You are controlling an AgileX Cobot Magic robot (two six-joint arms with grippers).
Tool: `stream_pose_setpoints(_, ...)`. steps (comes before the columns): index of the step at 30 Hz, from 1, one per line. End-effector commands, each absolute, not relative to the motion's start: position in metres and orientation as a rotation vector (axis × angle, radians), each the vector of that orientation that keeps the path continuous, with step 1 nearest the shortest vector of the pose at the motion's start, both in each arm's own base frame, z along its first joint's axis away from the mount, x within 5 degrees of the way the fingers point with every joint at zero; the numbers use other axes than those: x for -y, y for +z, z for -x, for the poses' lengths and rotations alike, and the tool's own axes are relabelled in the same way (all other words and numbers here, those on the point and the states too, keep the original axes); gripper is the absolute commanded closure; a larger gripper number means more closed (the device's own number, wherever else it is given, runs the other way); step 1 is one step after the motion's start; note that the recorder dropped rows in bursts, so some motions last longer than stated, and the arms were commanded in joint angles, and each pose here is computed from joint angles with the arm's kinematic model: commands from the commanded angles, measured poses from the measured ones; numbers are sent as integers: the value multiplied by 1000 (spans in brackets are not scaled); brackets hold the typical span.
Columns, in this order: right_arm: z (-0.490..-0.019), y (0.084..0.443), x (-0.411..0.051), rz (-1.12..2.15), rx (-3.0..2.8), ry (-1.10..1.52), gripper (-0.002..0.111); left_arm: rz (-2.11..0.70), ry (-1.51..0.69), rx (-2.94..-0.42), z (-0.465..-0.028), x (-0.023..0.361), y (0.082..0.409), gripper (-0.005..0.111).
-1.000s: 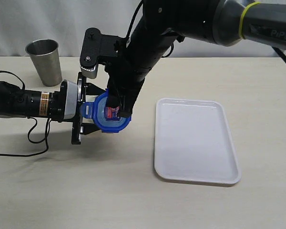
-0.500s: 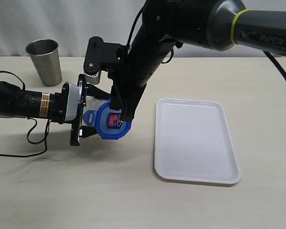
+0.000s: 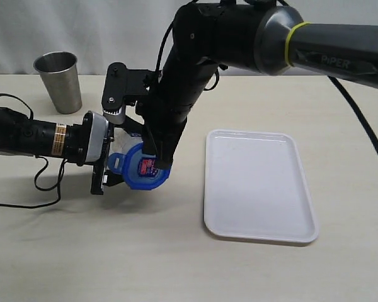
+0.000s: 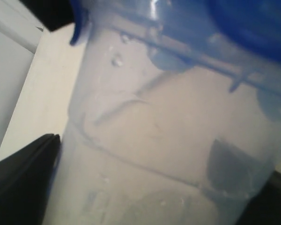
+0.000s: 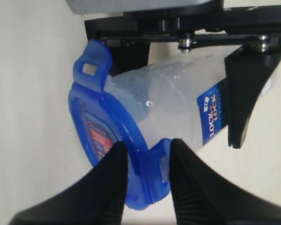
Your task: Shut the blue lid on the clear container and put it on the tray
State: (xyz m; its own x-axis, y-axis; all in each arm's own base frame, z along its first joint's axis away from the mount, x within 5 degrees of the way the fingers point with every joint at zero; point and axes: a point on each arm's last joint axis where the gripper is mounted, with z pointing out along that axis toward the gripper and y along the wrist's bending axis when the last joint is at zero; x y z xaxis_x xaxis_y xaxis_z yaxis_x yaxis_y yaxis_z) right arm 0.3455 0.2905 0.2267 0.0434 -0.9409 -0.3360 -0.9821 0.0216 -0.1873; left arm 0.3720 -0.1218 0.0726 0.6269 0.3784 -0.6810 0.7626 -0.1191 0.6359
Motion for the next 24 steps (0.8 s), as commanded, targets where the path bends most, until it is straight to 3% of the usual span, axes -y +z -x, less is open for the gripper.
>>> stream_pose_setpoints(1,-348,239,-296,1825,-2004,152,81,-1505,-605,-1052,-372,132,89,107)
stream_pose_setpoints(6,-362,266,-287,1572,-2089,159,79,-1428,-659,-1139,-375,132,90,107)
stream_pose_setpoints(11,-380,288,-277,1148,-2236,231,66,-1248,-775,-1309,-381,131,93,107)
stream_pose_setpoints(16,-385,306,-274,872,-2319,326,66,-1178,-825,-1369,-382,130,94,107)
stream_pose_setpoints(21,-375,309,-282,808,-2394,506,66,-1061,-921,-1467,-384,132,95,107)
stream_pose_setpoints(24,-374,307,-280,829,-2421,483,66,-985,-982,-1527,-385,131,96,107)
